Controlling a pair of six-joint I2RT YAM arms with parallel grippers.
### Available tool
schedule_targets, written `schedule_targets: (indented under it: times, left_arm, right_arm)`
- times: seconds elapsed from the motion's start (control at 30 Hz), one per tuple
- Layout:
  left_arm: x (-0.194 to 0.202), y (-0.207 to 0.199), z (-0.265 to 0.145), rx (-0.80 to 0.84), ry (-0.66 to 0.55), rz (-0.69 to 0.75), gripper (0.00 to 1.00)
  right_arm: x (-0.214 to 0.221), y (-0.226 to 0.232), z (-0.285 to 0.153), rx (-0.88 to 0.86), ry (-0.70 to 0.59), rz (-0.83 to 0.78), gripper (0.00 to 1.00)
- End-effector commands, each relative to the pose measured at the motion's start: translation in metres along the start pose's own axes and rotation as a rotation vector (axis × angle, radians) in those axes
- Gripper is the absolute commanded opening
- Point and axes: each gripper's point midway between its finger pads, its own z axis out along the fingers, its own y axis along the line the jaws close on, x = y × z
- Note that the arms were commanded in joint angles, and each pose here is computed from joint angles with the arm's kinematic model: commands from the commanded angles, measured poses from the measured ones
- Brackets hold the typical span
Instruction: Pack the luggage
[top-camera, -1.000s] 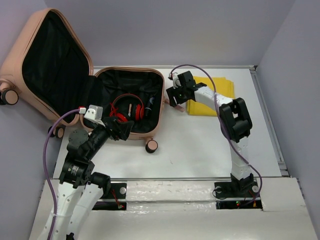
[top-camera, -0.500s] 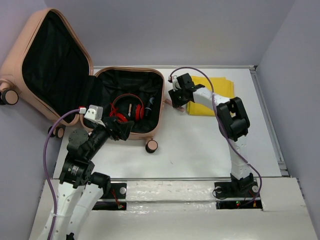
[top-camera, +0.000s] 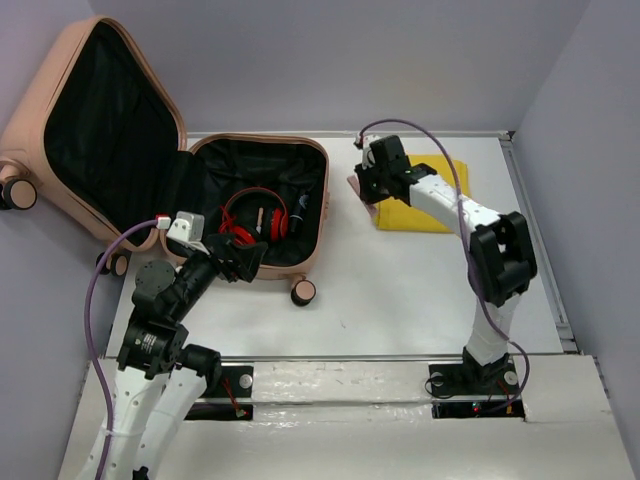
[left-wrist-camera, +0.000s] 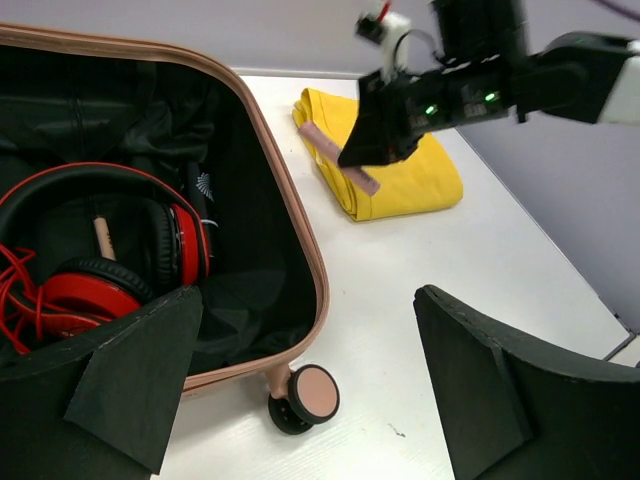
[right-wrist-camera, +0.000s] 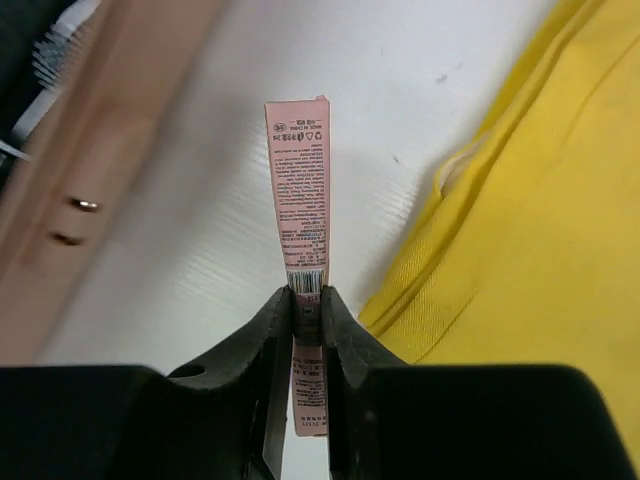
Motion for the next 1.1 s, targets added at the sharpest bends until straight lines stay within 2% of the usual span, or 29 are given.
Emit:
schedule_targets:
  times: [0.0, 0.17, 0.2, 0.23, 0.27, 0.3, 0.33, 0.37, 0.4, 0.43, 0.5, 0.53, 0.57, 0.6, 0.63, 0.73, 0.77, 0.9, 0.97, 1.03, 1.07]
  left_arm:
    - [-0.007, -0.006, 0.0, 0.036, -0.037, 0.021, 0.99]
    - [-0.007, -0.006, -0.001, 0.036, -0.041, 0.022, 0.99]
    - [-0.008, -0.006, 0.0, 0.036, -0.041, 0.02, 0.99]
    - [-0.007, -0.006, -0.001, 0.032, -0.04, 0.018, 0.99]
    - [-0.008, -0.006, -0.001, 0.032, -0.044, 0.021, 0.99]
    - [-0.007, -0.005, -0.001, 0.03, -0.043, 0.019, 0.99]
    - [-0.008, -0.005, -0.001, 0.029, -0.043, 0.02, 0.99]
    - [-0.008, -0.006, -0.001, 0.03, -0.046, 0.019, 0.99]
    - [-0.008, -0.006, -0.001, 0.03, -0.048, 0.02, 0.99]
    - [-0.008, -0.007, -0.002, 0.034, -0.049, 0.019, 0.99]
    - [-0.006, -0.007, -0.001, 0.038, -0.043, 0.018, 0.99]
    - [-0.006, -0.008, 0.0, 0.043, -0.041, 0.018, 0.99]
    - [-0.004, -0.009, 0.001, 0.044, -0.033, 0.015, 0.99]
    - [-0.003, -0.009, 0.001, 0.045, -0.031, 0.014, 0.99]
    - [-0.004, -0.012, 0.0, 0.056, -0.033, 0.017, 0.99]
    - [-0.003, -0.014, -0.001, 0.067, -0.032, 0.017, 0.99]
    - [-0.003, -0.016, -0.002, 0.072, -0.033, 0.019, 0.99]
    - [-0.003, -0.018, -0.002, 0.08, -0.031, 0.019, 0.99]
    - [-0.002, -0.018, -0.002, 0.084, -0.028, 0.019, 0.99]
    - [-0.001, -0.019, -0.001, 0.086, -0.021, 0.019, 0.99]
    - [-0.001, -0.019, 0.0, 0.089, -0.02, 0.02, 0.99]
  right_arm:
    - [-0.074, 0.026, -0.077, -0.069, -0.246, 0.1, 0.16]
    - [-0.111, 0.117, -0.092, -0.315, -0.311, 0.127, 0.17]
    - [-0.118, 0.151, -0.096, -0.401, -0.324, 0.139, 0.18]
    - [-0.129, 0.168, -0.088, -0.436, -0.333, 0.143, 0.24]
    - [-0.134, 0.179, -0.085, -0.458, -0.333, 0.151, 0.35]
    - [-0.137, 0.182, -0.081, -0.464, -0.328, 0.168, 0.59]
    - [-0.138, 0.182, -0.077, -0.459, -0.324, 0.193, 0.72]
    - [-0.14, 0.166, -0.072, -0.394, -0.336, 0.219, 0.86]
    - [-0.138, 0.153, -0.071, -0.367, -0.337, 0.24, 0.87]
    - [-0.148, 0.121, -0.085, -0.334, -0.376, 0.283, 0.87]
    - [-0.124, 0.077, -0.078, -0.263, -0.359, 0.362, 0.86]
    - [-0.119, 0.025, -0.082, -0.173, -0.387, 0.43, 0.86]
    - [-0.118, -0.005, -0.102, -0.118, -0.431, 0.469, 0.84]
    - [-0.087, -0.041, -0.092, -0.012, -0.399, 0.533, 0.8]
    - [-0.073, -0.104, -0.107, 0.13, -0.434, 0.612, 0.76]
    - [-0.007, -0.177, -0.103, 0.301, -0.363, 0.747, 0.75]
    - [0.013, -0.212, -0.109, 0.368, -0.355, 0.8, 0.78]
    - [0.075, -0.256, -0.082, 0.443, -0.222, 0.888, 0.82]
    - [0.089, -0.267, -0.074, 0.464, -0.182, 0.911, 0.83]
    - [0.103, -0.265, -0.054, 0.439, -0.13, 0.922, 0.82]
    - [0.103, -0.26, -0.048, 0.4, -0.116, 0.925, 0.77]
